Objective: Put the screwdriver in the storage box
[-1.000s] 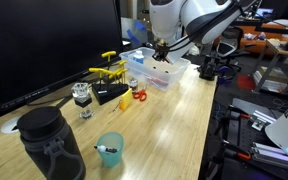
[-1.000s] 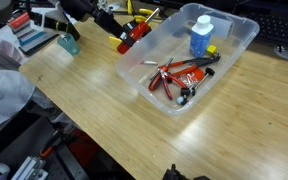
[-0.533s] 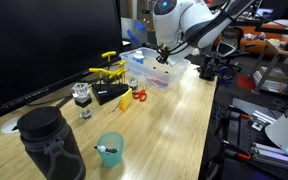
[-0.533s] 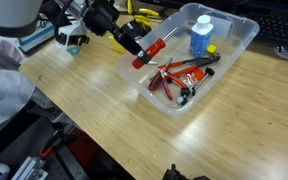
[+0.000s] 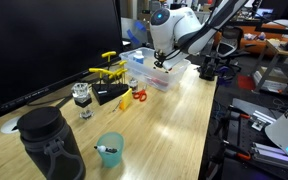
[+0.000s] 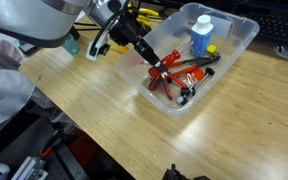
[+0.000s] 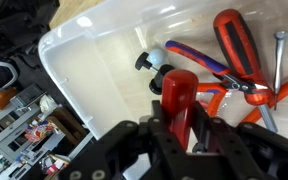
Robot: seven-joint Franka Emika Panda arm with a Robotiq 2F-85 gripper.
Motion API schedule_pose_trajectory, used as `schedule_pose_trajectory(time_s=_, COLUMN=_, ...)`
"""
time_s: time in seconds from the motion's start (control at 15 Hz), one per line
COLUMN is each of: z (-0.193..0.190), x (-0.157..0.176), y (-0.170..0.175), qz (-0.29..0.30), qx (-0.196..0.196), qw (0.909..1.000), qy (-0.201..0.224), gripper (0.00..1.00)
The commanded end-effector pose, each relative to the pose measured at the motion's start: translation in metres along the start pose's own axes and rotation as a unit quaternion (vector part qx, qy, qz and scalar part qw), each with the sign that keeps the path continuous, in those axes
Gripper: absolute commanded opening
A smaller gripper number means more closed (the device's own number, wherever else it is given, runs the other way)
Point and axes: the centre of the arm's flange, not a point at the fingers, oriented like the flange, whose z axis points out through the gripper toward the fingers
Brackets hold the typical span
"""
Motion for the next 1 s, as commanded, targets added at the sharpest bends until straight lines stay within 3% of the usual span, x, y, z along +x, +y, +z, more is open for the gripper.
schedule_pose_trajectory(time_s=0.0, z=0.016, x=0.009, y=-0.012, qz=0.004, qx=0.026, qw=0.9996, qy=-0.01, gripper=0.08)
schedule_pose_trajectory(time_s=0.53, z=0.03, x=0.008, y=-0.023, qz=0.015, qx=0.048, qw=0.9982, qy=-0.033, gripper=0.08)
schedule_pose_trajectory(time_s=0.6, z=0.029, x=0.006, y=-0.025, qz=0.017, qx=0.057, qw=0.9976, qy=-0.037, gripper=0.49)
schedule_pose_trajectory(time_s=0.93, z=0.017, x=0.004, y=-0.021, qz=0.023, qx=0.085, qw=0.9954, qy=-0.038, gripper=0.86)
